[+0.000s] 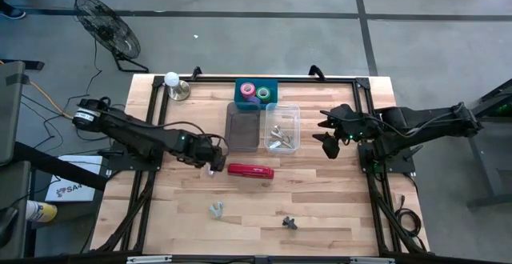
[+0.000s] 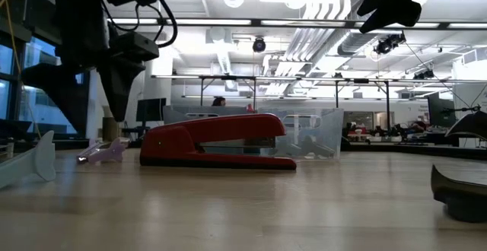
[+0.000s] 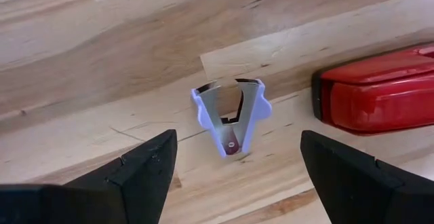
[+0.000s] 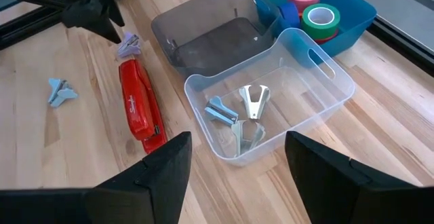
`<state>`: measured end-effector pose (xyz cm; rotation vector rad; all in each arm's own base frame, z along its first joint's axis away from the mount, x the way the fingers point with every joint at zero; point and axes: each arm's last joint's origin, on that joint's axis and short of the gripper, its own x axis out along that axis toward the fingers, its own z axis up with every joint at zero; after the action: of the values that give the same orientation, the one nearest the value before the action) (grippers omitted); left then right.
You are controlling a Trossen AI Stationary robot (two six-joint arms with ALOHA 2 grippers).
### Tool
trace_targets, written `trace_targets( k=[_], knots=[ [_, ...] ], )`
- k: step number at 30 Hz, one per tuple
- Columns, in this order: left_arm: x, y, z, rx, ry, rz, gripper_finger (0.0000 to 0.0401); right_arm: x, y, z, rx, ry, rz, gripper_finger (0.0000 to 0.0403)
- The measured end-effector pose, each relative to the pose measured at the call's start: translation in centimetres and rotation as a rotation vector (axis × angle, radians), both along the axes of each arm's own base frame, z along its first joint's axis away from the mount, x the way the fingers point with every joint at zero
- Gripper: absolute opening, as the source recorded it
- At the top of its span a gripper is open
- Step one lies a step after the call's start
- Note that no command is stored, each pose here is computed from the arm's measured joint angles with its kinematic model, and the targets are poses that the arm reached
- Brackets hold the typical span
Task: Pick and place Stapler, Stapler remover, tape
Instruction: Put the purple staple remover into the transparent bin
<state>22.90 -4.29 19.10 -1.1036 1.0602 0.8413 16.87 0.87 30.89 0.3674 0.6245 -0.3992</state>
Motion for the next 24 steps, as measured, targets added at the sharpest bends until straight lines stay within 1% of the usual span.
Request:
trace_targets(
  k=[7,13,19,24],
  knots=[
    [0.6,-1.0,-1.2,0.006,0.029,-0.015,0.0307,0.0,0.0,0.0,0.007,-0.002,-0.006,0.0229],
    [1.7,-1.2,-2.1,0.005,-0.008,-0.013,0.0307,0.0,0.0,0.0,0.008,-0.001,-0.007,0.0229],
    [1.9,-1.2,-3.6,0.023,0.068,-0.012,0.0307,0.0,0.0,0.0,0.014,-0.002,-0.012,0.0229],
    [2.2,-1.3,-4.3,0.045,0.091,-0.008,0.0307,0.0,0.0,0.0,0.013,0.0,-0.012,0.0229]
  ],
)
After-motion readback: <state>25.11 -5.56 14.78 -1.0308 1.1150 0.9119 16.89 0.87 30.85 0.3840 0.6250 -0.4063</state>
